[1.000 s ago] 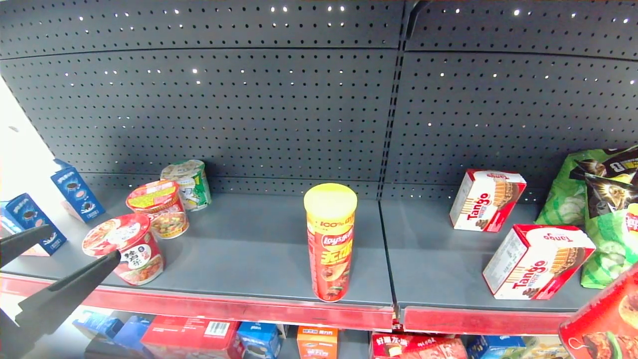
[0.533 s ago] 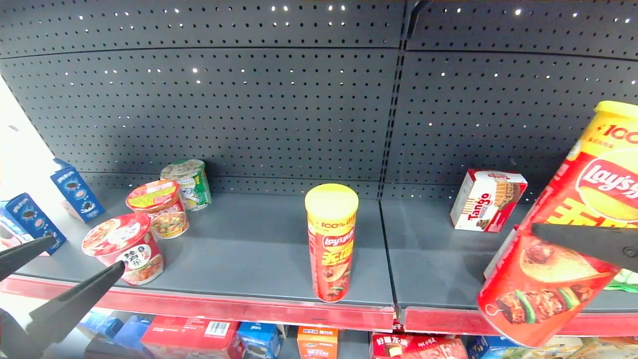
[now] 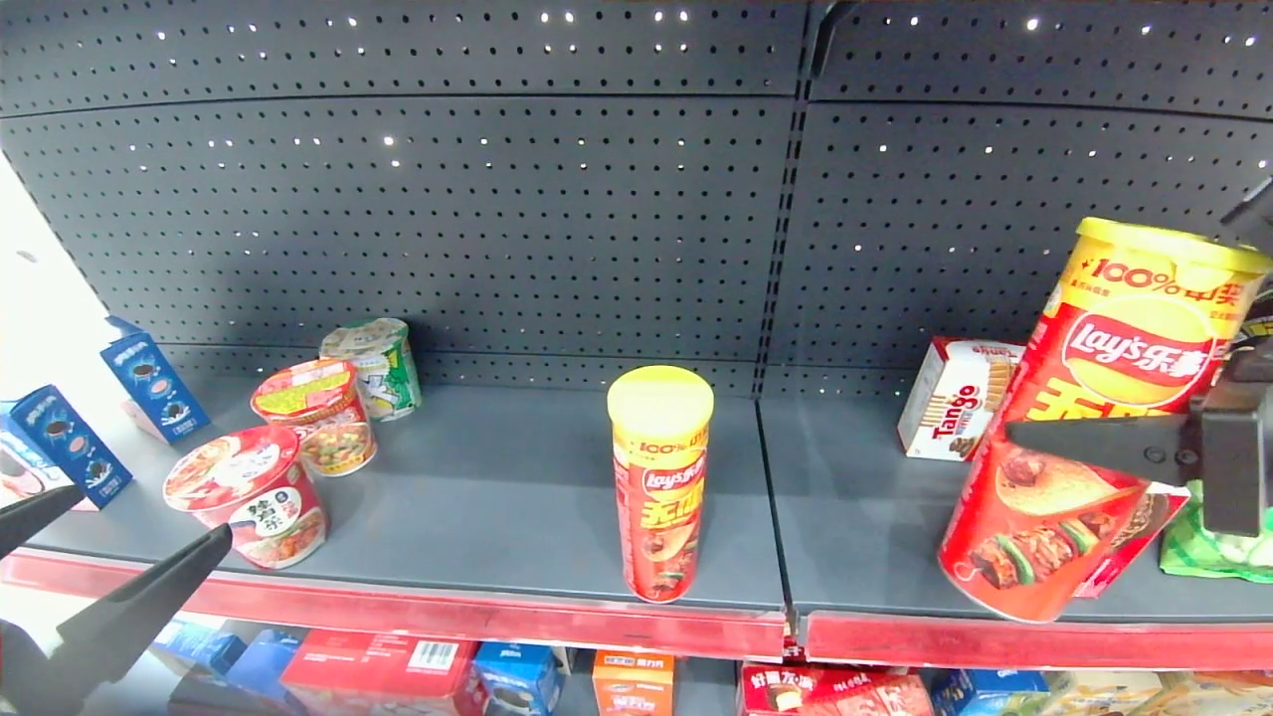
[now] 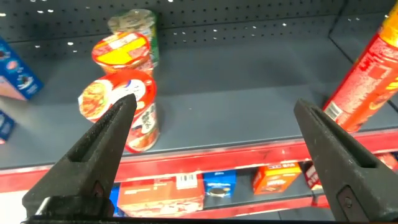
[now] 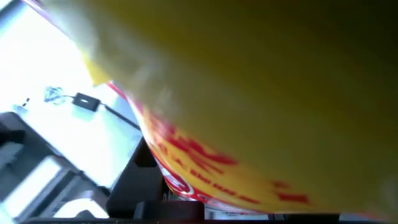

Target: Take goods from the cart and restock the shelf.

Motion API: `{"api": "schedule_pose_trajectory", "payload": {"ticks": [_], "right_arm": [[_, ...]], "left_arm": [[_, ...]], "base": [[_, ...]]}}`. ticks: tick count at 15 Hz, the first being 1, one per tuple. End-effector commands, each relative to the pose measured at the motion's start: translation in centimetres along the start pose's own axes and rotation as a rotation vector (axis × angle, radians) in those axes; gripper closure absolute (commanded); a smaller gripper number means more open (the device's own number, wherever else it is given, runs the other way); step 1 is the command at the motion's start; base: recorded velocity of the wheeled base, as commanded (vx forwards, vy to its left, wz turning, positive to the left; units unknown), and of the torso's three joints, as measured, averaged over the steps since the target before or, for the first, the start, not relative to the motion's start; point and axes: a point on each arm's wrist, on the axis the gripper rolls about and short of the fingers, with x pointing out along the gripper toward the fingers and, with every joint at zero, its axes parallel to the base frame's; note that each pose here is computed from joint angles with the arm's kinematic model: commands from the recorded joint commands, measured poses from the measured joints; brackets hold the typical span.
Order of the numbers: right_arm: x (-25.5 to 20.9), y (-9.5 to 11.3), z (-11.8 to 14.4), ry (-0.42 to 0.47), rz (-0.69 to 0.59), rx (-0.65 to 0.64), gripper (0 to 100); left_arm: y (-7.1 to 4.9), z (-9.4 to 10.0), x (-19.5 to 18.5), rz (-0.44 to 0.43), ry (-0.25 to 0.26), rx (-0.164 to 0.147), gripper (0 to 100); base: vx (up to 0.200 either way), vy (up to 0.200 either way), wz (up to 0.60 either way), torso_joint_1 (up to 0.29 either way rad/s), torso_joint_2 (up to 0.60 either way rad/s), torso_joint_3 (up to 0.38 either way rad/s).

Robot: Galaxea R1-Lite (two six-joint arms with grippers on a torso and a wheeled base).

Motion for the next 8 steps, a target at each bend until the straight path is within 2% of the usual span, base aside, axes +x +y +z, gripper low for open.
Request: {"api": "schedule_pose_trajectory", "payload": {"ticks": [1, 4, 8], "right_arm": [[1.8, -1.5, 0.5, 0.014, -0.034, 0.009, 100], [3.2, -1.6, 0.8, 0.020, -0.022, 0.006, 100], [4.9, -0.7, 1.1, 0.035, 0.025, -0.016, 100]], "left_arm": [[0.0, -0.1, 0.0, 0.003, 0.002, 0.000, 0], [0.0, -0.1, 0.0, 0.001, 0.005, 0.000, 0], [0.0, -0.1, 0.1, 0.001, 0.006, 0.000, 0]], "base": [[0.000, 0.000, 0.00, 0.000, 0.00, 0.000], [0.000, 0.000, 0.00, 0.000, 0.00, 0.000], [0.000, 0.000, 0.00, 0.000, 0.00, 0.000]]}}
